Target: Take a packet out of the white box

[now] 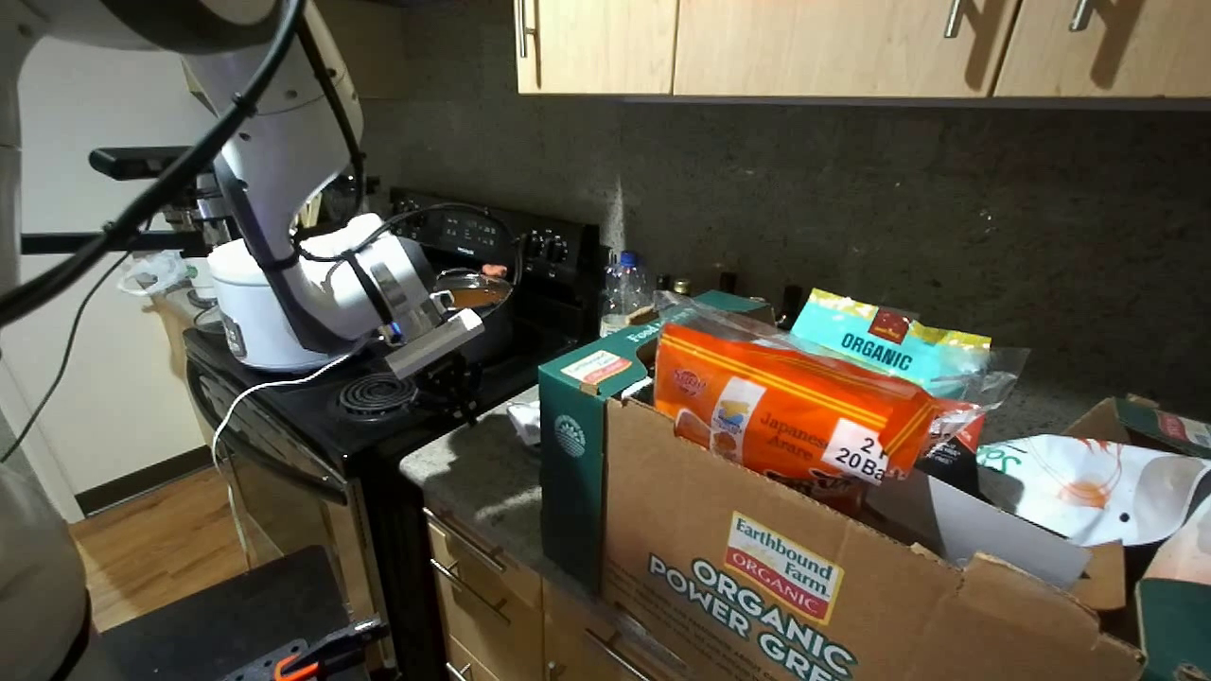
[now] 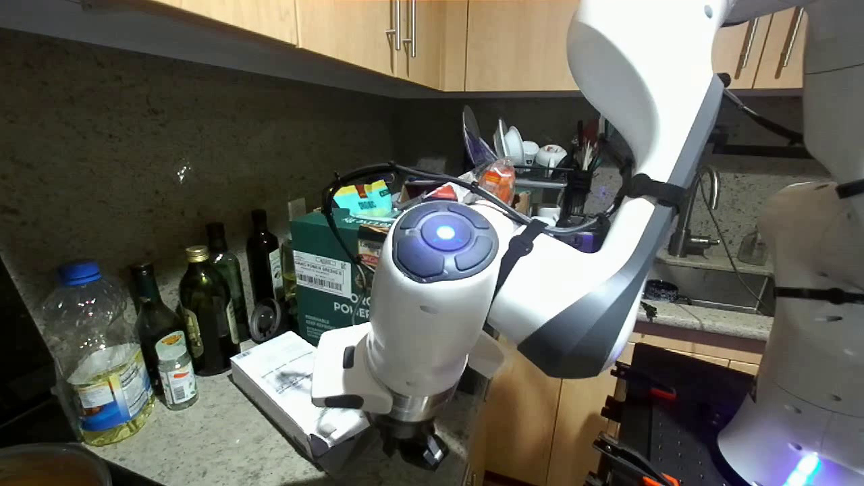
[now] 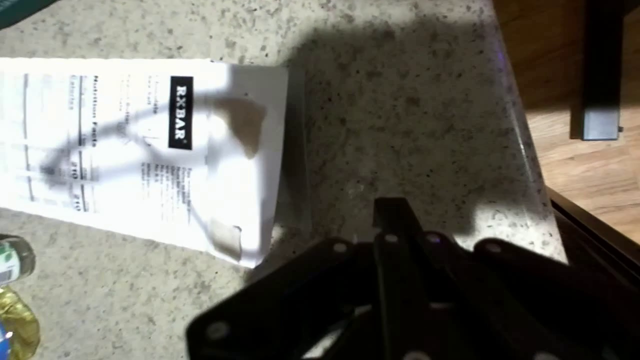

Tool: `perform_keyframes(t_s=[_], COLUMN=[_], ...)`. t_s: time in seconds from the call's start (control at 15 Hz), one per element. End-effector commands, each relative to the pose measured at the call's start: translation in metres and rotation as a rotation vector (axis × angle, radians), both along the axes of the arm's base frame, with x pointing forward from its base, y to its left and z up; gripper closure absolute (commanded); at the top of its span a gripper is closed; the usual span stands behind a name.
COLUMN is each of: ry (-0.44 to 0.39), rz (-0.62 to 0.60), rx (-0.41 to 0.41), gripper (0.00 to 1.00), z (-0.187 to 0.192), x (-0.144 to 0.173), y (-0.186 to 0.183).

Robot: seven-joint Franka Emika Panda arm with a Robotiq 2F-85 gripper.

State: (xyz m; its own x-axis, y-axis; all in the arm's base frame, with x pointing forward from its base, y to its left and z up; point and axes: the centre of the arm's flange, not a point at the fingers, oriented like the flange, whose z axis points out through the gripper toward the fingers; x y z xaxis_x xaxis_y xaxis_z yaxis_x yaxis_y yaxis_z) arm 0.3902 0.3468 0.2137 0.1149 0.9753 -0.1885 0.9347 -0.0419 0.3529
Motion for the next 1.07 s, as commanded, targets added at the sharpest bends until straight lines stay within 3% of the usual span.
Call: perform_keyframes(t_s=[0.0,0.33,1.0], ry=[-0.065,-0.061,-0.212], rz=[0.03,0.0,-0.116], rx=[0.026,0.062,0.079], gripper=[1.0,1.0,1.0], z=[-0.01,-0.033,-0.073], x=[0.0,-0.019,-0.013], y=[0.013,0.021,0.008])
